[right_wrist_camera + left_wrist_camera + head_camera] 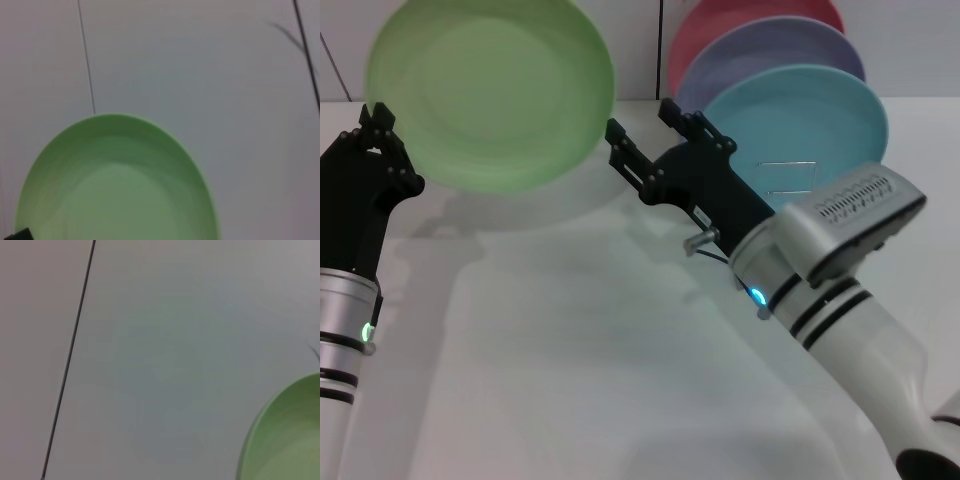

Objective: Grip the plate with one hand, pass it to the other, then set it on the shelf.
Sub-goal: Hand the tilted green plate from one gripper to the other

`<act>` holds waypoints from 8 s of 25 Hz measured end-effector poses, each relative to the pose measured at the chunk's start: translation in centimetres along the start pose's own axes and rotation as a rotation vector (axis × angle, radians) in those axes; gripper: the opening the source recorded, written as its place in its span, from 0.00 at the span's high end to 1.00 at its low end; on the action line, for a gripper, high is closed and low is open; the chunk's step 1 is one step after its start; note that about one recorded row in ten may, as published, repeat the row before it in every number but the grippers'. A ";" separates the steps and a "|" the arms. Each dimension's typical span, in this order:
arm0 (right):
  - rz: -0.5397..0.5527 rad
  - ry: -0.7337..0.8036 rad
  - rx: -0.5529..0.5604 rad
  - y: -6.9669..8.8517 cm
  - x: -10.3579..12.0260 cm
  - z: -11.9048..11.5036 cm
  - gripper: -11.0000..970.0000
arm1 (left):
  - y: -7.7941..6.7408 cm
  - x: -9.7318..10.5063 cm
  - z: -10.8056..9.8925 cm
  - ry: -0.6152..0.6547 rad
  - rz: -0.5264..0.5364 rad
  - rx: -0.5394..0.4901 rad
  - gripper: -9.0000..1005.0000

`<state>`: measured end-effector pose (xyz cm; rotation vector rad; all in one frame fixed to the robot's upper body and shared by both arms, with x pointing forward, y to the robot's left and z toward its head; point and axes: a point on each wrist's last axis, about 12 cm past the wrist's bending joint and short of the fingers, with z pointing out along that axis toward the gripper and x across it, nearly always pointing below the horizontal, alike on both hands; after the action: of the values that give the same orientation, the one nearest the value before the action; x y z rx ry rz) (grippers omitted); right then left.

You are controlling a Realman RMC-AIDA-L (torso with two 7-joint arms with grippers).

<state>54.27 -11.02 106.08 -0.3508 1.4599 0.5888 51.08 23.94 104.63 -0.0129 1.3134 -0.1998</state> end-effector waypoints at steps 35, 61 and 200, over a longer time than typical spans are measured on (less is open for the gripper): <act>0.005 0.038 0.008 0.0 -1.0 2.9 0.61 | -0.5 0.2 -0.3 0.010 0.007 0.010 0.97; 0.015 0.048 0.000 0.1 -1.1 3.2 0.78 | -0.7 0.2 -0.3 0.015 0.009 0.020 0.97; 0.076 0.141 0.050 0.1 0.7 1.8 0.94 | -0.4 1.6 -1.6 0.120 0.026 0.041 0.85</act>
<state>55.67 -9.80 105.63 -0.3040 1.6267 0.5970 49.89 23.48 102.70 0.0514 1.4277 -0.2082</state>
